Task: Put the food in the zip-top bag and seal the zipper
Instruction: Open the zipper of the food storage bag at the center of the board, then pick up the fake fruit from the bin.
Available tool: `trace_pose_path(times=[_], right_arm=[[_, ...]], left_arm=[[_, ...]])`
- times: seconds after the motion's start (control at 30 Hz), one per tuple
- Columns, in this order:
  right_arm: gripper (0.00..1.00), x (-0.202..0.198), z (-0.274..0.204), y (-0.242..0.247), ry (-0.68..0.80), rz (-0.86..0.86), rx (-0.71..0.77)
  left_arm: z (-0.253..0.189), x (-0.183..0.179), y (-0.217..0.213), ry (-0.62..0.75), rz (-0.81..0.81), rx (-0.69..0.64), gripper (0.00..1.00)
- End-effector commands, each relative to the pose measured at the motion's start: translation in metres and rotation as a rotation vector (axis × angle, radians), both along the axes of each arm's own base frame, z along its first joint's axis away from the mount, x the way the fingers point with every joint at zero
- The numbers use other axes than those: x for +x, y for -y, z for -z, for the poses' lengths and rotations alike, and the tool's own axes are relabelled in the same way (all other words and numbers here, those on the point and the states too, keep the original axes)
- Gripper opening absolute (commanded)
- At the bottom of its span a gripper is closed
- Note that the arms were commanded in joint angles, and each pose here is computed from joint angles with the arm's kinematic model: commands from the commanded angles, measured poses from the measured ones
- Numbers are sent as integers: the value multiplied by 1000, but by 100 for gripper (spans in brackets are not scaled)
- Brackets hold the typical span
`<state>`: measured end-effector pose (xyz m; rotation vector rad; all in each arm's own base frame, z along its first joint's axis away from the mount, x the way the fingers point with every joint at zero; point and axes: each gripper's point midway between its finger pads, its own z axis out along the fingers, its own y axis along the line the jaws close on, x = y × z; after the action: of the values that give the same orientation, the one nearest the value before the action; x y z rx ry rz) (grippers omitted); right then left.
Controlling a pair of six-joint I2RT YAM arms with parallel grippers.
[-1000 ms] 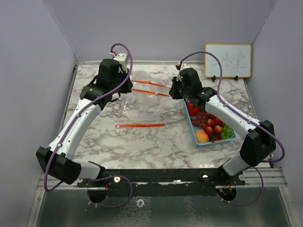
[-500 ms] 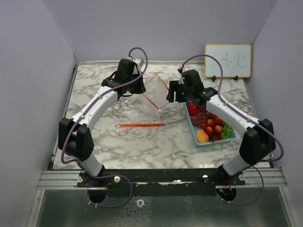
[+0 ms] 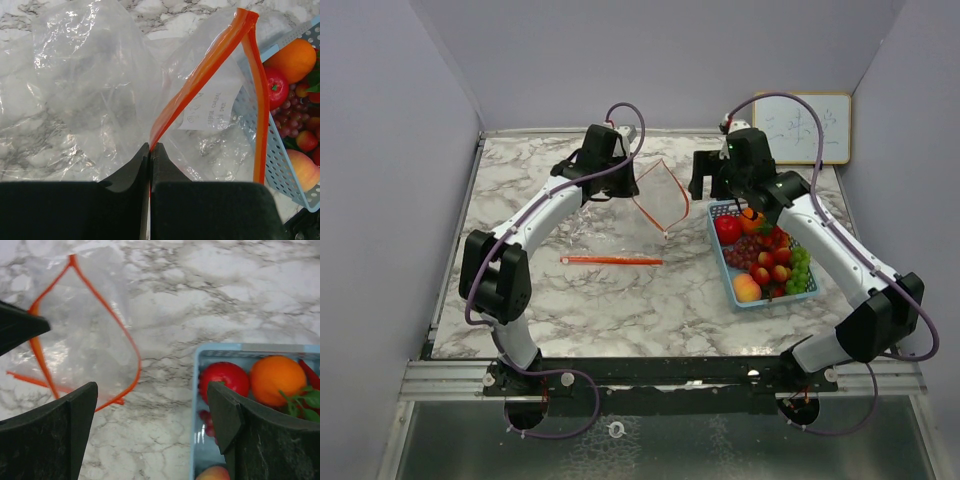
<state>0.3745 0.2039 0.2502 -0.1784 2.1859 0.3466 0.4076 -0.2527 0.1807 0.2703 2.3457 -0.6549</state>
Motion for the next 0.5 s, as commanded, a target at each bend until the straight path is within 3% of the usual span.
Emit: trace_pose_path(times=[0.0, 0.47], right_arm=[[89, -3, 19, 67, -49, 198, -143], [85, 5, 126, 79, -313, 219, -170]], left_arm=[[-20, 8, 11, 48, 26, -49, 0], [-23, 2, 14, 45, 46, -74, 0]])
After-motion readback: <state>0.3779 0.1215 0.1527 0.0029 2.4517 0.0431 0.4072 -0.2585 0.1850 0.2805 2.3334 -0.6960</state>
